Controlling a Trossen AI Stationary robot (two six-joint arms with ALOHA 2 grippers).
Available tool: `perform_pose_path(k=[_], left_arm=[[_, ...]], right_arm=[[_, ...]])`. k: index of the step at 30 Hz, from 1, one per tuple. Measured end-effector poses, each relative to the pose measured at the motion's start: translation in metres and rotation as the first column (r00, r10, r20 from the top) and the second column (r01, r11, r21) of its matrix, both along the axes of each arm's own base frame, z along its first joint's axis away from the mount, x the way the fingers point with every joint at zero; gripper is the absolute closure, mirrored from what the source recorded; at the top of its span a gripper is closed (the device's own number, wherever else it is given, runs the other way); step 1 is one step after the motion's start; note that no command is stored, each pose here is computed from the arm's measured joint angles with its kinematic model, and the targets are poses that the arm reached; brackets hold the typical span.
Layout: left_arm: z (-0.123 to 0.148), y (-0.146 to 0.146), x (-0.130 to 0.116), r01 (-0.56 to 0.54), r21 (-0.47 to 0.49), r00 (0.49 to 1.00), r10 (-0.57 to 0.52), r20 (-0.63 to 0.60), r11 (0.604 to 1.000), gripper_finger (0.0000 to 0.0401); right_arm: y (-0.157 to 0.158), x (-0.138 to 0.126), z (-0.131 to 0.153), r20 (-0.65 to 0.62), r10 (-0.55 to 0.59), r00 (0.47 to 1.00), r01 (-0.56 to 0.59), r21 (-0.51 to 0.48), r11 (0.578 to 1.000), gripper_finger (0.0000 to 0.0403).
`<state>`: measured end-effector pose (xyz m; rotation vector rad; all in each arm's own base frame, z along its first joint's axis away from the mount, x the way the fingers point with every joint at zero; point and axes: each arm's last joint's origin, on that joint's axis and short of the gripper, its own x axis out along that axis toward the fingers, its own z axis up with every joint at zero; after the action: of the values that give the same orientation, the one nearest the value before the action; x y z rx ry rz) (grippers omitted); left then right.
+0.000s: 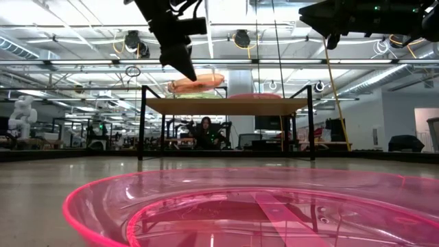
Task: Place and stack plates onto a shelf
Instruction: Stack the orange plate on top of the green plate on the shelf
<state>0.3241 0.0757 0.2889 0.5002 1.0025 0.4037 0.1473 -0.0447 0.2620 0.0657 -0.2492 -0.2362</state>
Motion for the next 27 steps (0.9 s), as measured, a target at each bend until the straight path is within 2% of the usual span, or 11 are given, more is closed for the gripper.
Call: perform_pose_path(k=[4,12,19,27], left_arm=[[-0.002,0.008,-0.002,0.011,-0.047,1.000,-0.011,0.012,0.999,0.0400],[-0.015,0.017,-0.005,0.023,-0.035,0.999,-0.024,-0.023,0.999,0.0400],[-0.019,0.024,-0.009,0.054,-0.102,0.998,-0.058,-0.027,0.993,0.0400],[-0.019,0.024,-0.009,0.111,-0.083,0.992,-0.116,-0.054,0.990,0.0383]], right_arm=[[0.000,0.000,0.000,0.000,0.001,1.000,-0.001,0.002,1.000,0.0316],[0.000,0.000,0.000,-0.002,0.000,1.000,0.000,0.000,1.000,0.0316],[0.000,0.000,-0.001,-0.005,-0.001,1.000,0.001,-0.001,1.000,0.0316],[0.000,0.000,-0.001,-0.006,-0.002,1.000,0.002,-0.007,1.000,0.0316]])
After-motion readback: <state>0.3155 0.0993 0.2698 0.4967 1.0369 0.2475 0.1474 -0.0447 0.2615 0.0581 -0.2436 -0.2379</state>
